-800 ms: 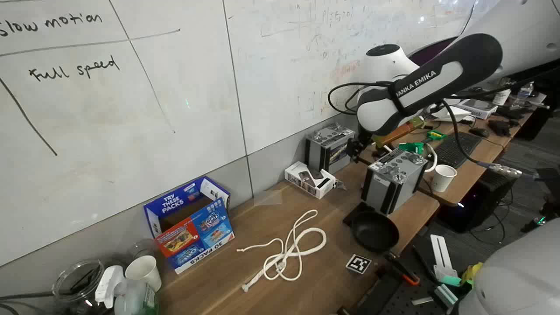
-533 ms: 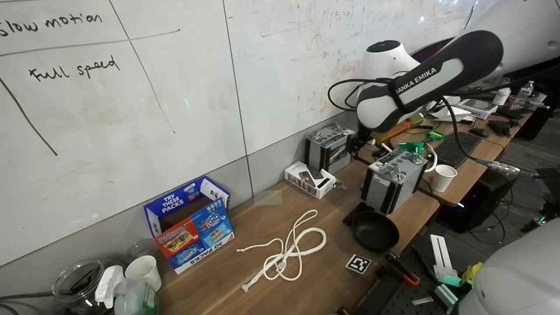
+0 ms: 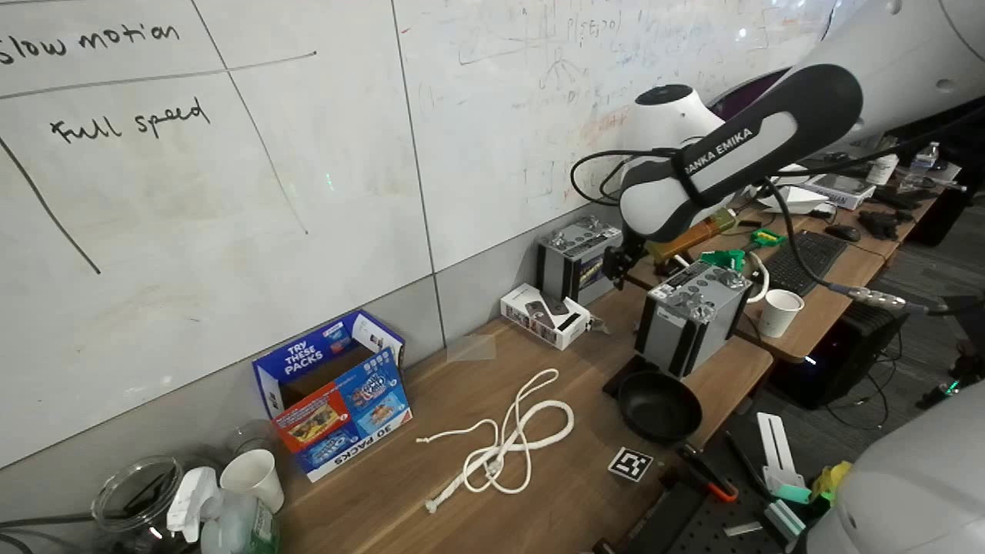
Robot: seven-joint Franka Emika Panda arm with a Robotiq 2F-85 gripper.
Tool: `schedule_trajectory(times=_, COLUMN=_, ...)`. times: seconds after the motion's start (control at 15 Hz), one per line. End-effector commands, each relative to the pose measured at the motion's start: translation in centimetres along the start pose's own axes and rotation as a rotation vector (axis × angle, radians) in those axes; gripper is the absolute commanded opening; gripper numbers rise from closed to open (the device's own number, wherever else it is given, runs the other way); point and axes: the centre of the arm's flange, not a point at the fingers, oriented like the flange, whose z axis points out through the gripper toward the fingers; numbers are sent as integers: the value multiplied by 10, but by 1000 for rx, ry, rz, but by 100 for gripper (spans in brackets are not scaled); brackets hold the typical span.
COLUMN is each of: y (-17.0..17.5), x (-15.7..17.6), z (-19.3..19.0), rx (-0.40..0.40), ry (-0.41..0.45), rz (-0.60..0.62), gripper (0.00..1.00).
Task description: Put the ropes in the carton box
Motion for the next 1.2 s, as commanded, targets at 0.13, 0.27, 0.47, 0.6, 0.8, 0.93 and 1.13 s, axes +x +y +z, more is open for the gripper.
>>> schedule_trajectory(times=0.13, y=-69, x=35, z=49, rx=123, ry=-113, rz=145, gripper=100)
schedule_trajectory(times=0.27, y=-92, x=33, z=71, rx=162, ry=-163, rz=246, gripper=100)
schedule_trajectory(times=0.47, y=-126, x=23, z=108, rx=201, ry=-215, rz=387, gripper=100)
schedule_trajectory(times=0.6, y=-148, x=18, z=131, rx=222, ry=-231, rz=457, gripper=100)
schedule_trajectory(times=0.8, y=-178, x=10, z=164, rx=248, ry=-224, rz=526, gripper=100)
schedule_trajectory(times=0.93, y=-196, x=3, z=186, rx=251, ry=-209, rz=544, gripper=100)
schedule_trajectory(times=1.13, y=-221, x=-6, z=209, rx=246, ry=-185, rz=540, gripper=100)
